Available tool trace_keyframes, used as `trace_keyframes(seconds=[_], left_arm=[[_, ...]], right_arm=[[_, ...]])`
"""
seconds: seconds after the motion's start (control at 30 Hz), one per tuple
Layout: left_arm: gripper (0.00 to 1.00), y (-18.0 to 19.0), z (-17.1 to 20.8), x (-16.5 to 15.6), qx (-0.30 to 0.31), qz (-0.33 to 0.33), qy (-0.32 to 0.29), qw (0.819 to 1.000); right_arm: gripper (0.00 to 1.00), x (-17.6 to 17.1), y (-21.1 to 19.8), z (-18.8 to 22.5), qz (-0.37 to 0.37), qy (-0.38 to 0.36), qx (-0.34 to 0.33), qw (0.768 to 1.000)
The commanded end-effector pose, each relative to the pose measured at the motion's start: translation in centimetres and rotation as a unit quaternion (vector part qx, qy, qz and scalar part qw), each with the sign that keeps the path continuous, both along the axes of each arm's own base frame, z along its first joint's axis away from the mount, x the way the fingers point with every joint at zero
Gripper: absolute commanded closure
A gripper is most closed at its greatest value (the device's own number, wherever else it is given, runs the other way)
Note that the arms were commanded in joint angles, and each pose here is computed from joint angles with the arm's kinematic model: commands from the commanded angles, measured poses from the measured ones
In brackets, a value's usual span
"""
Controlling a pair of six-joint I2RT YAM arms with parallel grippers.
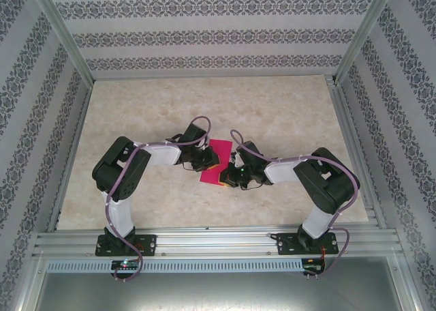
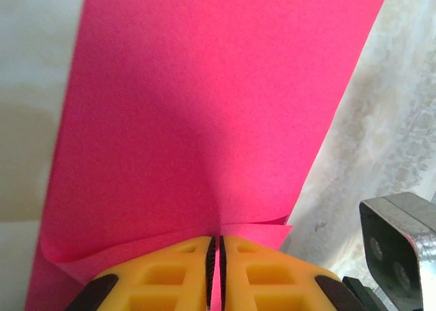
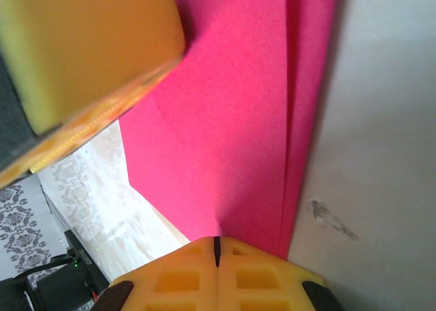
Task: Fold a paper plane with a square sheet of paper (pick it up from the middle)
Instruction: Fold the triangle a second time at the center of the table.
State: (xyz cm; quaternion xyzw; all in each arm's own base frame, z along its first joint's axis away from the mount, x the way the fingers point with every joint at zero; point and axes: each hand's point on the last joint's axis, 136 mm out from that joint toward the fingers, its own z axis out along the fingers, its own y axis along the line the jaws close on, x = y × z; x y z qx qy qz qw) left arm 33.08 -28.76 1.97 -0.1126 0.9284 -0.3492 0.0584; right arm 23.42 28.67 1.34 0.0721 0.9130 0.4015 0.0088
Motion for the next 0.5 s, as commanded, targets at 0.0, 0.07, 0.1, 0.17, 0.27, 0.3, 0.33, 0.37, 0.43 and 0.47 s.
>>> trace_keyframes(seconds=[0.0,0.07,0.1,0.17,0.27,0.3,0.33,0.37,0.43,0.47], left_arm=[[0.84,3.6,-1.8,1.7,0.047,0.042,-0.009,0.998],[0.84,3.7,-1.7,2.0,0.043,0.041,-0.014,0.998],[0.84,3.8,-1.7,2.2,0.043,0.042,-0.015,0.998],[0.84,4.1,-1.8,2.5,0.043,0.043,-0.016,0.998],[0.83,4.6,-1.9,2.9,0.041,0.047,-0.018,0.998],[0.83,4.8,-1.9,3.1,0.042,0.049,-0.020,0.998],[0.83,5.0,-2.1,3.3,0.043,0.050,-0.021,0.998],[0.83,5.1,-2.1,3.4,0.043,0.050,-0.021,0.998],[0.83,5.3,-2.1,3.7,0.039,0.050,-0.023,0.998],[0.83,5.5,-2.0,3.8,0.039,0.051,-0.025,0.998]], right_arm=[[1.00,-3.1,-3.7,-4.7,-0.010,0.071,-0.101,0.992],[1.00,-3.1,-3.7,-4.6,-0.007,0.070,-0.100,0.992],[1.00,-3.1,-3.6,-4.6,-0.006,0.070,-0.100,0.993],[1.00,-3.0,-3.6,-4.5,-0.005,0.069,-0.099,0.993],[1.00,-2.9,-3.4,-4.4,0.000,0.068,-0.097,0.993],[1.00,-2.8,-3.4,-4.3,0.000,0.068,-0.095,0.993],[1.00,-2.8,-3.3,-4.3,0.001,0.067,-0.095,0.993],[1.00,-2.8,-3.2,-4.2,0.003,0.067,-0.093,0.993],[1.00,-2.8,-3.2,-4.1,0.006,0.066,-0.091,0.994],[1.00,-2.8,-3.1,-4.1,0.006,0.066,-0.091,0.994]])
